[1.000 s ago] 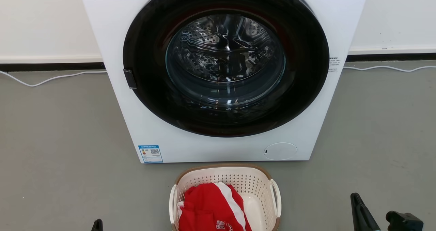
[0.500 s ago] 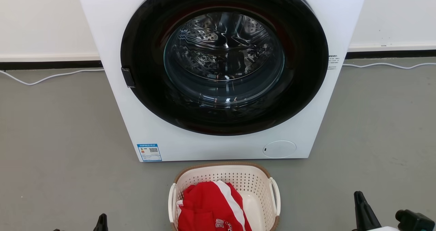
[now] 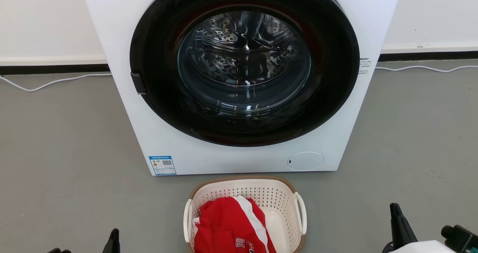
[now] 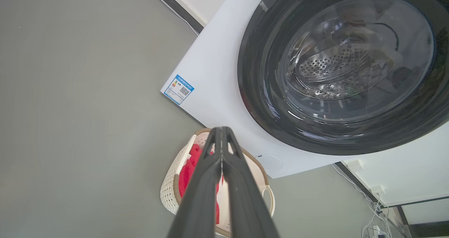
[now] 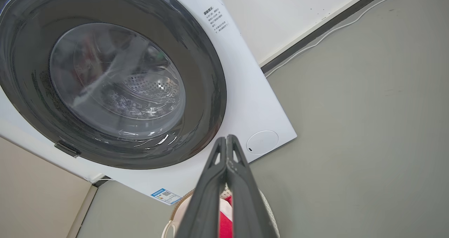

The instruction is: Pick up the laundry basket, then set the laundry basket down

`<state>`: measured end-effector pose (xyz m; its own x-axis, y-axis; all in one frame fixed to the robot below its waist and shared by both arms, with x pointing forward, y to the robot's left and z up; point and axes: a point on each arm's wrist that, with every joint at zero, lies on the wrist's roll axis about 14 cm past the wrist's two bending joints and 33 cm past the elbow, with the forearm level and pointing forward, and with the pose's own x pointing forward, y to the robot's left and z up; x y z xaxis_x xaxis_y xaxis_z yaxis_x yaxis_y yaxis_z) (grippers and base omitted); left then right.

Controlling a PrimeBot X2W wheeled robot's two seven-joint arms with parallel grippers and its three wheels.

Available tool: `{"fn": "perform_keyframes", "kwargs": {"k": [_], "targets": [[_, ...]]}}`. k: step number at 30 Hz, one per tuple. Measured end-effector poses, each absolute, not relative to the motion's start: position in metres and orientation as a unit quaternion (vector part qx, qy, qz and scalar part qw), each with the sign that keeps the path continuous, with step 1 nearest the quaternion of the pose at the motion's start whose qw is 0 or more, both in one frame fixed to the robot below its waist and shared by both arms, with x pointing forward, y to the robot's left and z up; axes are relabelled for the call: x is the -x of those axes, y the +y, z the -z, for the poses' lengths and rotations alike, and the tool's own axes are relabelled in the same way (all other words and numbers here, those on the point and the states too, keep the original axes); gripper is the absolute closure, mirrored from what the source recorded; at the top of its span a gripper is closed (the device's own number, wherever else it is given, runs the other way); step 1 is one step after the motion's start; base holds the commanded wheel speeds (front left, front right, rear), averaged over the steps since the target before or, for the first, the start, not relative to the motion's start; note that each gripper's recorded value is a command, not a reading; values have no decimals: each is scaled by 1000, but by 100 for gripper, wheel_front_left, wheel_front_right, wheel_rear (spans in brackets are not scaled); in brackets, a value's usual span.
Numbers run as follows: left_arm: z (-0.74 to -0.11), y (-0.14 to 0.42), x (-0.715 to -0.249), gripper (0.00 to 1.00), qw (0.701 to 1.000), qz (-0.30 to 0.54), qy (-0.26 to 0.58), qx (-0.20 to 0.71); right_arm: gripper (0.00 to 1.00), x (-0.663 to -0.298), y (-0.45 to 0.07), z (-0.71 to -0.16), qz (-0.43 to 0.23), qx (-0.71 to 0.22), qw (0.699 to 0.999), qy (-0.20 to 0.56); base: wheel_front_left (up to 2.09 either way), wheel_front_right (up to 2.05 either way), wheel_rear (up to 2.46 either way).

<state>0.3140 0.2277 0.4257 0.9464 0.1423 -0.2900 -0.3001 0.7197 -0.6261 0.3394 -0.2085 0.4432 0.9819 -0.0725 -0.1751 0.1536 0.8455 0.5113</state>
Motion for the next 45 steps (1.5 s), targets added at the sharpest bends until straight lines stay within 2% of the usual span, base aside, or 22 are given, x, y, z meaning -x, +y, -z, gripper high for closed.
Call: {"fn": "perform_keyframes", "kwargs": {"k": [28,45], "targets": [[-439,213,-337,100,855,-97,95,500,100,-352,-210,-452,73,-449,888,60,0,0,0],[-448,204,-350,100,809,-78,84,576,100,-357,-209,-456,74,-547,832,52,0,0,0]]}}
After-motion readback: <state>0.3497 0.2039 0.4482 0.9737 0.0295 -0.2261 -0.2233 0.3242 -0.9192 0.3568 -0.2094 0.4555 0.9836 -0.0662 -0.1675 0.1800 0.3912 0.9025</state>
